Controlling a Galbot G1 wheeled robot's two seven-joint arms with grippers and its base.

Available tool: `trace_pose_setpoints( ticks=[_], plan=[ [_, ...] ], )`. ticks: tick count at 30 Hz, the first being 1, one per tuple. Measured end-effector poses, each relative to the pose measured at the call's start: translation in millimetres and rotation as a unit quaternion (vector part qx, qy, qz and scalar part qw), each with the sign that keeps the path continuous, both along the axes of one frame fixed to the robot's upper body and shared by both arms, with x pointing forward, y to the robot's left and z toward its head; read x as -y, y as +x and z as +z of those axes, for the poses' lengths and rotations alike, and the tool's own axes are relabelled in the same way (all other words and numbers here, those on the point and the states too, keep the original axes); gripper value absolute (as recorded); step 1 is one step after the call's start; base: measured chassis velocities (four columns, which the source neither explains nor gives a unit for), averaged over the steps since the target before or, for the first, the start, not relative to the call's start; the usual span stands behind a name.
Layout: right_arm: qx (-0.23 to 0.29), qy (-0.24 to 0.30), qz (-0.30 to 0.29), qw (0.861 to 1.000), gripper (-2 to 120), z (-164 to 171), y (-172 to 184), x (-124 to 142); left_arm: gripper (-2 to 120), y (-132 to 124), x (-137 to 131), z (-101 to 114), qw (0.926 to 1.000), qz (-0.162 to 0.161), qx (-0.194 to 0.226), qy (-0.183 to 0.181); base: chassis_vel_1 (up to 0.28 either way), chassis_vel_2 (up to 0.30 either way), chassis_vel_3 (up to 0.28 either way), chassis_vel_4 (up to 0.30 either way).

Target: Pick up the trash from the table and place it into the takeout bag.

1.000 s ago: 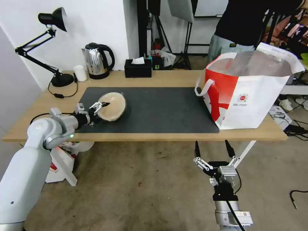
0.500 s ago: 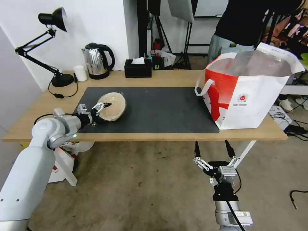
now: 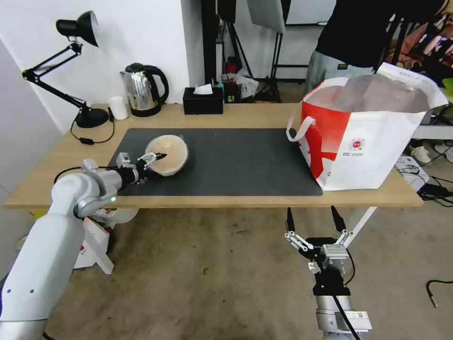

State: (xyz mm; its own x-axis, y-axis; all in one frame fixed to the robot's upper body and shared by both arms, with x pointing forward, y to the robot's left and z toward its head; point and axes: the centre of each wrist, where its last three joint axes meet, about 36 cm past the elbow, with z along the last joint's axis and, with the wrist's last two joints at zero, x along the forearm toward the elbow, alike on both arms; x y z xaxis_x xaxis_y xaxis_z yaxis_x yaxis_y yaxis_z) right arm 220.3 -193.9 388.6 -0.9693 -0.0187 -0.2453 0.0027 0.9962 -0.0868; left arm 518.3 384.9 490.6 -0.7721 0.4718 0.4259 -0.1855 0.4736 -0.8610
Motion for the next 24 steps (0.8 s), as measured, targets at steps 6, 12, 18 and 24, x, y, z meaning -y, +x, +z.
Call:
trace_pose_setpoints(
  ticks=[6,12,18,24],
  plan=[
    [0.000,0.000,0.000,1.000,100,0.0,0.0,0.0,31,0.5,0.6,-1.3,1.0000,0.000,-0.001,0.002,0.000,0.000,0.000,0.000],
    [0.000,0.000,0.000,1.000,100,0.0,0.0,0.0,10,-0.6,-1.8,-0.4,1.0000,0.003,0.000,0.007,0.000,0.000,0.000,0.000],
    [0.000,0.000,0.000,1.000,100,0.0,0.0,0.0,1,-1.0,-3.4,0.1,1.0000,0.006,0.002,0.008,0.000,0.000,0.000,0.000],
    [0.000,0.000,0.000,1.000,100,0.0,0.0,0.0,1,-2.7,-6.0,-1.1,0.9999,0.008,0.004,0.008,0.000,0.000,0.000,0.000]
  ],
)
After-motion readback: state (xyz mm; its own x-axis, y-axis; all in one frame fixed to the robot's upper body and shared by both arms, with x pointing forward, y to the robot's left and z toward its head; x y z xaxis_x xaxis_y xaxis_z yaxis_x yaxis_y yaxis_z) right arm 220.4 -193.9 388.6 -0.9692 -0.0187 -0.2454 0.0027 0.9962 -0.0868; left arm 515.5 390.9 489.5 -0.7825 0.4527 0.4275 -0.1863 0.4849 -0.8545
